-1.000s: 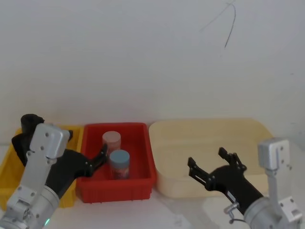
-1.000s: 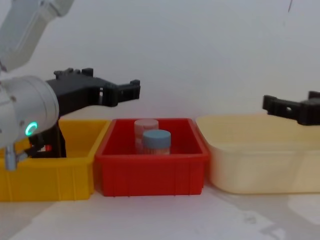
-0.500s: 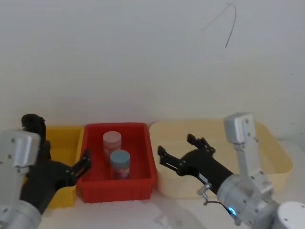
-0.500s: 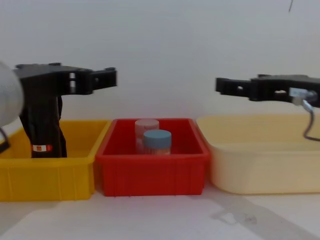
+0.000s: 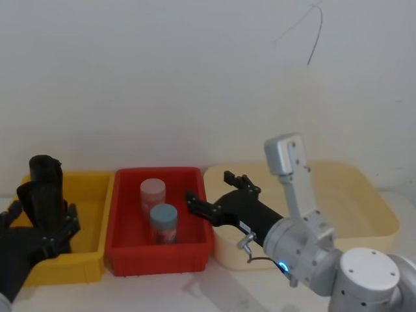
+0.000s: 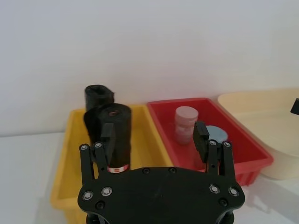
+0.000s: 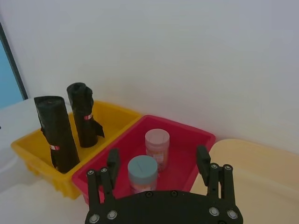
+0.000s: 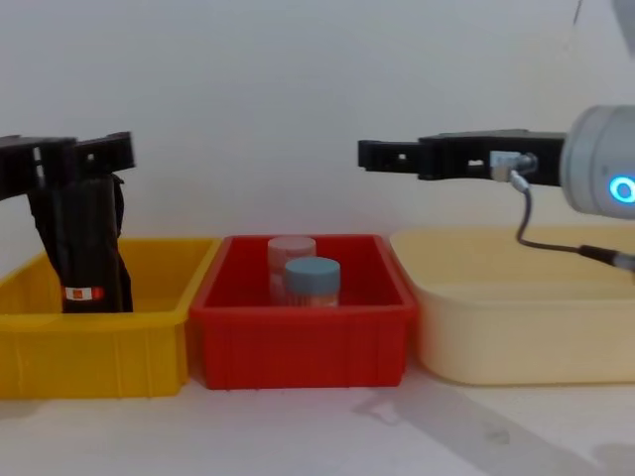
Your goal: Pick up the garbage bag with the one hand and transfer it to the other hand.
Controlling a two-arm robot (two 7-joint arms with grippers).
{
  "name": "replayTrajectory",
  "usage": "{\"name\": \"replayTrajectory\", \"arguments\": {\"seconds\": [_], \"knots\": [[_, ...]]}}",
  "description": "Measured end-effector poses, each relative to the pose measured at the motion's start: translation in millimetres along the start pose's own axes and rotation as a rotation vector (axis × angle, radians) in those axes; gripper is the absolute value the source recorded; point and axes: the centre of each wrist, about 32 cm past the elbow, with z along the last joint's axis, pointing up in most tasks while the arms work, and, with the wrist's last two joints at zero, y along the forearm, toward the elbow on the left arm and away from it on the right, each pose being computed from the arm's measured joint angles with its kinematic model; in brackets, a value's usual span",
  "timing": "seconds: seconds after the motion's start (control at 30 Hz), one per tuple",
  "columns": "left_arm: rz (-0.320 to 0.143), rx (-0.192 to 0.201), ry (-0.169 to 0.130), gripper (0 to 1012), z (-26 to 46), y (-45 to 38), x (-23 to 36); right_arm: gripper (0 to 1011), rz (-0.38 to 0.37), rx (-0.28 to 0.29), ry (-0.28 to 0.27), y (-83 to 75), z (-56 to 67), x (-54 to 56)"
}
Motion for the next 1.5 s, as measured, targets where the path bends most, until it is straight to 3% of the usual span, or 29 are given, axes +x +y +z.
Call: {"name": "replayTrajectory", "arguments": {"seconds": [0.3,0.4,0.53,0.73,1.07,1.5], "knots": [[0.030,0.007,0.007,1001,-8.5,-3.0,17.7,1001,0.011,-0.015,-0.007,16.9,4.2,-4.6],[0.035,0.014,0.009,1001,-12.5,-7.4,24.6,1001,0.015,-0.019,-0.009,22.3,5.1,-6.4],[0.037,0.018,0.011,1001,-15.1,-12.2,29.5,1001,0.018,-0.025,-0.010,28.5,5.3,-8.3],[0.028,0.032,0.019,1002,-20.7,-25.9,39.3,1001,0.013,-0.033,-0.009,38.0,5.5,-9.2],[0.018,0.047,0.033,1001,-26.4,-48.8,48.1,1001,0.001,-0.043,-0.001,49.2,5.0,-7.8],[0.016,0.066,0.051,1001,-31.8,-70.9,52.7,1001,-0.024,-0.050,-0.001,58.8,4.2,-4.3]]}}
